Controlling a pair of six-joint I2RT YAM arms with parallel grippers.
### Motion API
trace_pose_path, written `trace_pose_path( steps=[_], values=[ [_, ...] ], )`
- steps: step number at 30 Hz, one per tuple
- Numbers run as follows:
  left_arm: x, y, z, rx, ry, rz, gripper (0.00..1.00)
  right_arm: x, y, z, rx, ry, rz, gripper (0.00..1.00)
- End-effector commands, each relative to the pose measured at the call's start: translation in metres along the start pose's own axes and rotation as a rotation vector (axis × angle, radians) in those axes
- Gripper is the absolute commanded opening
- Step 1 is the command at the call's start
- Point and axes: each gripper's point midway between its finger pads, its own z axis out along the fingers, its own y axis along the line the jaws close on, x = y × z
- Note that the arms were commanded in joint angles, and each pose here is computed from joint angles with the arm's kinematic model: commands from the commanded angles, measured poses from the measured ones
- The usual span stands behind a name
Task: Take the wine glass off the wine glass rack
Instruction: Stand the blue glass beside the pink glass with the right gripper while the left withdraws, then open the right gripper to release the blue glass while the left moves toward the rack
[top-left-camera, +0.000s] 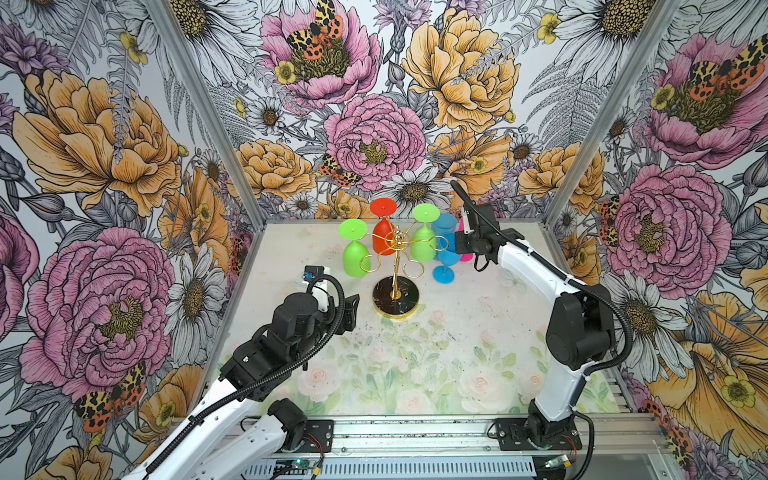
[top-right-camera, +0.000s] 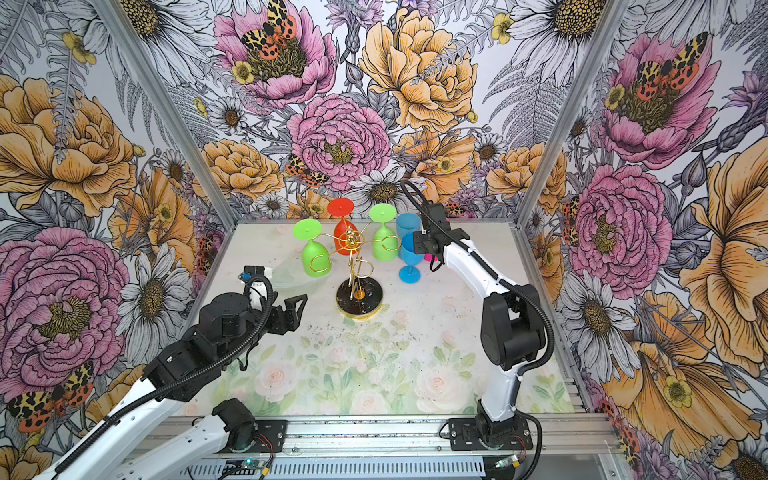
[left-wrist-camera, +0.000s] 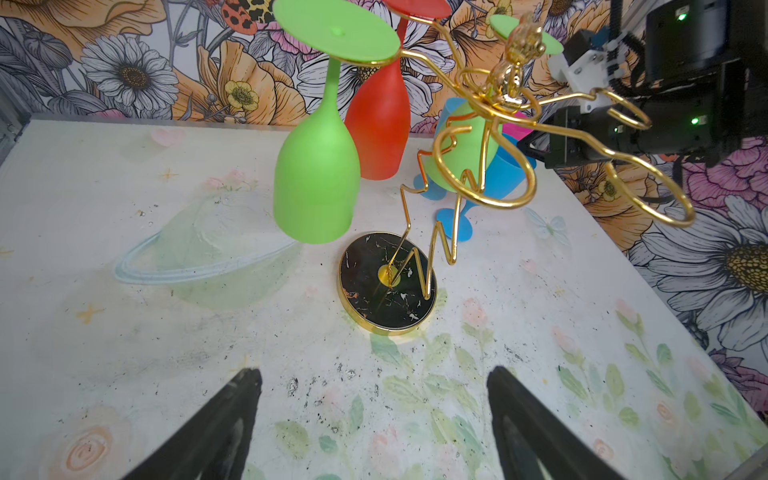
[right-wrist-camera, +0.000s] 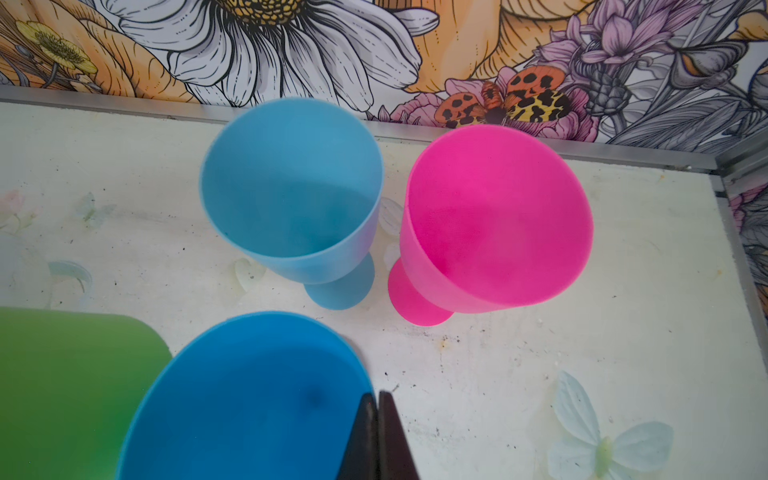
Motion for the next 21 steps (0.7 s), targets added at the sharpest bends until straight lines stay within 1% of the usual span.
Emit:
trace_pose_path(
  steps=[1, 3, 4, 14, 21],
  values=[
    [-0.008, 0.002, -0.006, 0.002, -0.004, -0.047, 0.87, -0.018, 0.004, 0.001, 0.002, -0.050, -0.006, 0.00],
    [-0.010, 0.008, -0.006, -0.019, -0.008, -0.064, 0.87, -0.018, 0.005, 0.003, 0.001, -0.048, -0.006, 0.00],
    [-0.009, 0.006, -0.005, -0.002, 0.002, -0.071, 0.87, -0.018, 0.005, 0.004, 0.002, -0.047, -0.006, 0.00],
    [-0.010, 0.031, -0.003, -0.072, 0.004, -0.144, 0.87, -0.019, 0.006, 0.010, 0.002, -0.045, -0.008, 0.01],
    [-0.012, 0.045, 0.000, -0.106, 0.007, -0.187, 0.86, -0.019, 0.009, 0.011, -0.011, -0.043, -0.006, 0.03]
  ],
)
